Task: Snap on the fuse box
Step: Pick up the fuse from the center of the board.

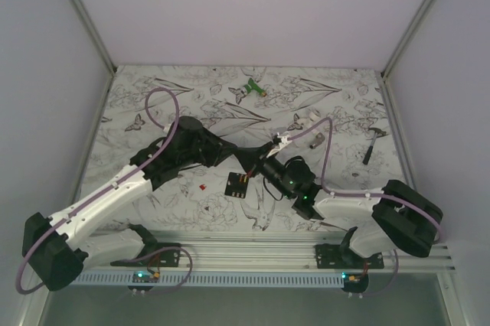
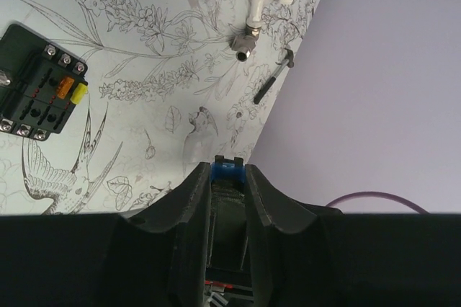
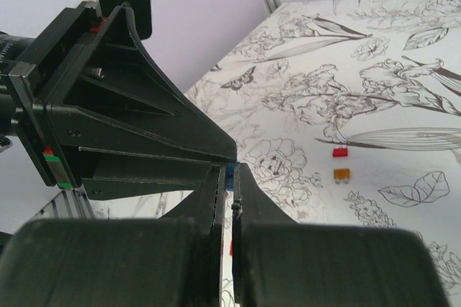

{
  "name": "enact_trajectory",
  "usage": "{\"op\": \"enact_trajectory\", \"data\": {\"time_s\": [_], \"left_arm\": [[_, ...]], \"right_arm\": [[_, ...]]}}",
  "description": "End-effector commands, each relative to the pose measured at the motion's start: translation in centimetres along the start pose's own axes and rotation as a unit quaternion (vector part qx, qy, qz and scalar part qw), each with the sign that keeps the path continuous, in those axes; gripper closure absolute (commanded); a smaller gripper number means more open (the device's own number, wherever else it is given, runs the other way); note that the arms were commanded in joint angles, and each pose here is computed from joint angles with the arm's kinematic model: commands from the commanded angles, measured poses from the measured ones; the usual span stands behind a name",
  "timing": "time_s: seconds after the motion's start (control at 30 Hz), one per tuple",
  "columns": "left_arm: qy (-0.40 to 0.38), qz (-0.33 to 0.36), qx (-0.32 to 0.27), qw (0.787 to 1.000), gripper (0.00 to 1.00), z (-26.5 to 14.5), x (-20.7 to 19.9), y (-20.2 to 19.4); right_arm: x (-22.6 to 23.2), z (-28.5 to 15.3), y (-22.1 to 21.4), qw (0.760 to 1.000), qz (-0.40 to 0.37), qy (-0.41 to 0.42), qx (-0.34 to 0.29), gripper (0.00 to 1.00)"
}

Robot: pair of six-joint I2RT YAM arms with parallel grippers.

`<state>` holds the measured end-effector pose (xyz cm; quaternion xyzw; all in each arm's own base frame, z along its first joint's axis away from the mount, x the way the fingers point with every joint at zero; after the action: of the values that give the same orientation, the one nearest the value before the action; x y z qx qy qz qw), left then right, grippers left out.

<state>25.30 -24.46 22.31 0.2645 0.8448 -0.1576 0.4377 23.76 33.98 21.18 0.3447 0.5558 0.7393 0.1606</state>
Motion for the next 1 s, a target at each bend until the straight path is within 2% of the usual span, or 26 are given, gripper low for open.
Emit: {"op": "enact_trajectory", "data": {"time_s": [0.0,0.2,0.33,0.47,0.6,0.8,0.97], "left_arm": [[0.005,0.009,0.010,1.000,0.72,0.0,1.1,-0.4],[0.022,0.043,-0.007,0.999,0.50,0.1,3.2,1.0],[0.069,0.097,-0.013,0.993,0.46,0.0,6.1,2.2],[0.125,0.149,-0.002,0.981,0.46,0.1,9.6,2.8],[0.165,0.175,0.039,0.970,0.50,0.8,12.3,2.1],[0.209,0.190,0.105,0.953,0.61,1.8,15.1,0.7],[0.259,0.188,0.136,0.938,0.70,2.9,17.8,-0.2]], "right_arm": [[-0.4,0.1,0.3,0.999,-0.040,-0.009,0.026,1.00],[-1.8,-1.3,-1.5,0.994,-0.046,-0.016,0.101,1.00],[-2.9,-2.4,-2.3,0.985,-0.043,-0.023,0.164,1.00],[-4.8,-3.8,-3.4,0.968,-0.025,-0.048,0.246,1.00],[-6.1,-5.1,-3.8,0.952,0.025,-0.056,0.300,1.00],[-7.2,-6.1,-3.5,0.930,0.045,-0.080,0.356,1.00],[-7.6,-6.2,-3.3,0.925,0.044,-0.085,0.368,1.00]]}}
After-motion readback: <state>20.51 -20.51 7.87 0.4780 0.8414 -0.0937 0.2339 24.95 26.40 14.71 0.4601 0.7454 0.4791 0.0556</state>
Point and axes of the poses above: each gripper's point midway between its finger pads, its own z axis out along the fingers, its own x axis along the line the jaws close on, y = z × x, the point moved 1 cm from there along -z, back along the fingers, and after that the axes turned 7 degrees about -z, right-handed, at the moved point
